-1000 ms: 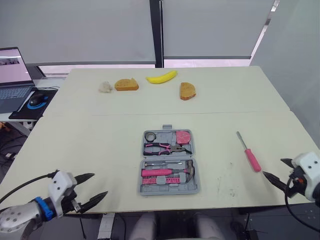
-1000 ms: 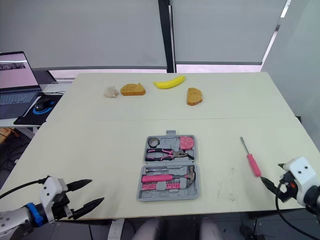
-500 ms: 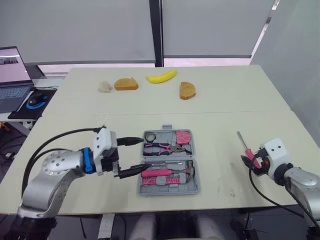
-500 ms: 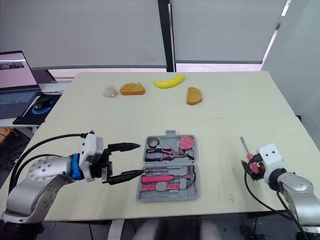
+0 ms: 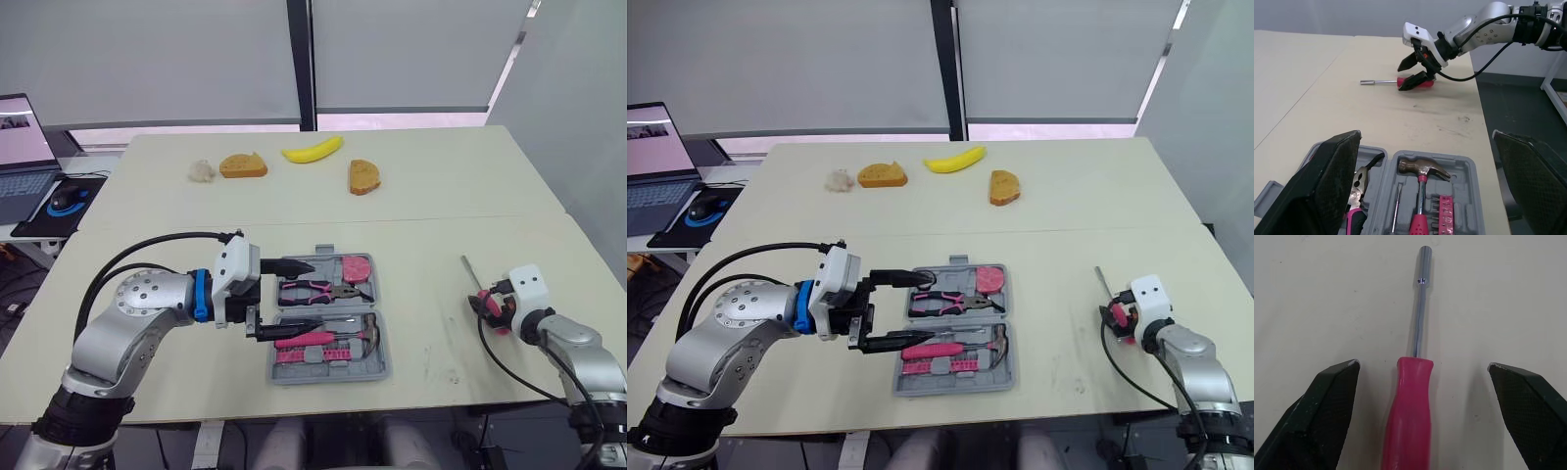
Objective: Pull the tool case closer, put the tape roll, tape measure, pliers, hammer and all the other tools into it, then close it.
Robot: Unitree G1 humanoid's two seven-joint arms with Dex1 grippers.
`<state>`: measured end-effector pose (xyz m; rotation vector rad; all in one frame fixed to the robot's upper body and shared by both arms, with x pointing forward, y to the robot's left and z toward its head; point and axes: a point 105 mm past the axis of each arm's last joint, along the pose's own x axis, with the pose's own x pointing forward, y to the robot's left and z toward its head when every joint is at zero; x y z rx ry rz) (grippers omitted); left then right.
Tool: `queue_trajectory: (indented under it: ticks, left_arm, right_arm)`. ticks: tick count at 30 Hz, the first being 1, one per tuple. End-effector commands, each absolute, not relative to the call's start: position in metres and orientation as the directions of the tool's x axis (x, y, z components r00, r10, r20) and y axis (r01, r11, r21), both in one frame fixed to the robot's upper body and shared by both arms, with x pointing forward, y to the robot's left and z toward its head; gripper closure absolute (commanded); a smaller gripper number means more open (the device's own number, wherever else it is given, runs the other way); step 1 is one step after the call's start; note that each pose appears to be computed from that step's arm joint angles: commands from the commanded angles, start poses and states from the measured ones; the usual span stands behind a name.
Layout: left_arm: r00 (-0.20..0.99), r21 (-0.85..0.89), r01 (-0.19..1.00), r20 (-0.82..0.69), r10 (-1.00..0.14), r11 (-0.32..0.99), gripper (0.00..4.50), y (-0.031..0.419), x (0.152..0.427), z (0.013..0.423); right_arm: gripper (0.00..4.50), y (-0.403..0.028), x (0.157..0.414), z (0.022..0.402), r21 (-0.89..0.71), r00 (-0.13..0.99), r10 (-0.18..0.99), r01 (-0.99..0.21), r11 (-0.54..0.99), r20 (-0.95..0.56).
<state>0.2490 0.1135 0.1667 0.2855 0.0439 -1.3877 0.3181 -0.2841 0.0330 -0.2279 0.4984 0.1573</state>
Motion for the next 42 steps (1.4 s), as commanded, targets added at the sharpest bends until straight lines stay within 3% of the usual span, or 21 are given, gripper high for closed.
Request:
queue_trajectory:
  ticks: [1,4,13,18,24,31,42]
  left_arm:
    - [0.19,0.209,0.967,-0.205,-0.96,0.147,0.0,0.115,0.249,0.172]
    - [0.193,0.208,0.967,-0.21,-0.958,0.149,0.0,0.116,0.249,0.171]
    - [0.197,0.216,0.965,-0.225,-0.954,0.149,0.0,0.118,0.25,0.166]
    - [0.216,0.23,0.96,-0.239,-0.947,0.161,0.0,0.123,0.253,0.163]
    - [0.221,0.25,0.956,-0.283,-0.933,0.151,0.0,0.131,0.249,0.153]
    - [0.207,0.27,0.955,-0.32,-0.925,0.12,0.0,0.132,0.245,0.147]
    - [0.206,0.28,0.954,-0.337,-0.919,0.111,0.0,0.131,0.244,0.146]
  right_arm:
    - [0.94,-0.285,0.324,0.041,-0.185,0.881,0.082,-0.187,0.965,-0.465]
    - [1.98,-0.285,0.324,0.038,-0.177,0.876,0.074,-0.179,0.968,-0.476]
    - [3.69,-0.281,0.322,0.036,-0.17,0.867,0.085,-0.191,0.967,-0.491]
    - [3.73,-0.268,0.319,0.05,-0.169,0.874,0.126,-0.229,0.959,-0.469]
    - [3.73,-0.212,0.303,0.064,-0.123,0.872,0.21,-0.291,0.949,-0.442]
    - [3.73,-0.158,0.293,0.059,-0.014,0.882,0.171,-0.197,0.98,-0.439]
    - [3.73,-0.147,0.292,0.036,0.046,0.873,0.075,-0.06,0.997,-0.481]
